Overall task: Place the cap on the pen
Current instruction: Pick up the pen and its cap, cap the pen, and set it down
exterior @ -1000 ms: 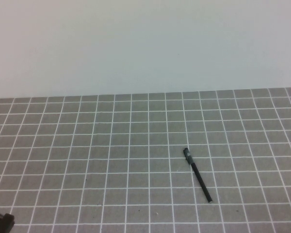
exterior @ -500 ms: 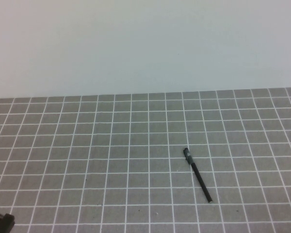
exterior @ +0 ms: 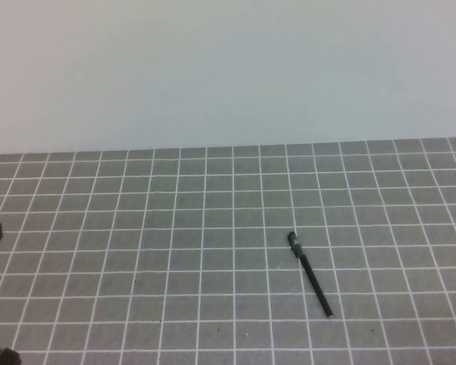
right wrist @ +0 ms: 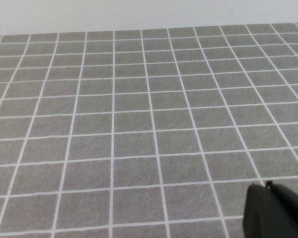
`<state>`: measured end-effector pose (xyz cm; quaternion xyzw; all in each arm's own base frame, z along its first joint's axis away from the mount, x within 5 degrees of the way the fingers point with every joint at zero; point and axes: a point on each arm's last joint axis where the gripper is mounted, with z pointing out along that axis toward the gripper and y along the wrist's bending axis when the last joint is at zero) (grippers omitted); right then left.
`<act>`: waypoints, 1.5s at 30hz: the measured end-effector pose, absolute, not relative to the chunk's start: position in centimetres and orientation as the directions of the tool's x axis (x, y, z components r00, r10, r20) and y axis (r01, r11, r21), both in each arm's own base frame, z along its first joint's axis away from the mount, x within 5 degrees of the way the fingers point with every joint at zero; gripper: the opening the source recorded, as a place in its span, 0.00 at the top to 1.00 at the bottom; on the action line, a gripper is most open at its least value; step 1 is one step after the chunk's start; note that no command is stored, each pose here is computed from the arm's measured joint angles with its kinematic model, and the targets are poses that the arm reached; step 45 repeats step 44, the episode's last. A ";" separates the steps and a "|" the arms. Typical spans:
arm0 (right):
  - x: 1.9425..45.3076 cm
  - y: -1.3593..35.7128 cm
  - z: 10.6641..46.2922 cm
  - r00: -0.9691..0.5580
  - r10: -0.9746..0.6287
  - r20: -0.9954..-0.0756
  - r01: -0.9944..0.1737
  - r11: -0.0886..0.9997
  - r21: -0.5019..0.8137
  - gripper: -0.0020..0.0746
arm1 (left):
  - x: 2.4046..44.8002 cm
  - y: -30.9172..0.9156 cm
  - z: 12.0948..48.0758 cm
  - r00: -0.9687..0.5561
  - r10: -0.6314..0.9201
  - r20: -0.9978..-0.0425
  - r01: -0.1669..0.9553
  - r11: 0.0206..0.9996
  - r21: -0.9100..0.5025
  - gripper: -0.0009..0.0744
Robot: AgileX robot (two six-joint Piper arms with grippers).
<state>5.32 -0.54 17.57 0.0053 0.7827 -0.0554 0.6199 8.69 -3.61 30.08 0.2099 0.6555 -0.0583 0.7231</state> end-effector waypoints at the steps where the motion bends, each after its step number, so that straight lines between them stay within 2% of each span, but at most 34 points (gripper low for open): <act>1: 5.3 -0.5 17.6 -0.231 -0.060 -0.971 0.077 0.994 -0.080 0.98 | 8.6 -3.6 29.9 0.123 0.170 -0.978 0.362 0.910 0.204 0.99; 4: 5.3 -0.5 17.6 -0.231 -0.060 -0.971 0.077 0.994 -0.080 0.98 | 8.5 -3.6 28.7 0.074 0.183 -0.980 0.382 0.903 0.198 0.99; 10: 5.3 -0.5 17.5 -0.234 -0.060 -0.970 0.077 0.994 -0.080 0.98 | 8.1 -2.7 25.7 -0.074 0.043 -0.996 0.315 0.949 0.018 0.99; 20: 5.3 -0.5 17.6 -0.232 -0.060 -0.971 0.077 0.994 -0.080 0.98 | 6.0 -0.9 22.1 0.026 -0.075 -0.997 0.138 0.988 -0.071 0.99; 27: 5.3 -0.5 17.6 -0.232 -0.060 -0.971 0.077 0.994 -0.080 0.98 | 5.6 -0.5 19.0 -0.050 -0.144 -0.988 0.080 0.986 -0.147 0.99; 33: 5.3 -0.5 17.5 -0.234 -0.060 -0.970 0.077 0.994 -0.080 0.98 | 5.4 -0.6 17.6 -0.204 -0.106 -0.973 0.068 0.990 -0.122 0.99; 45: 5.3 -0.5 17.6 -0.231 -0.060 -0.971 0.077 0.994 -0.080 0.98 | 5.3 -0.6 17.3 -0.232 -0.093 -0.968 0.072 0.991 -0.113 0.99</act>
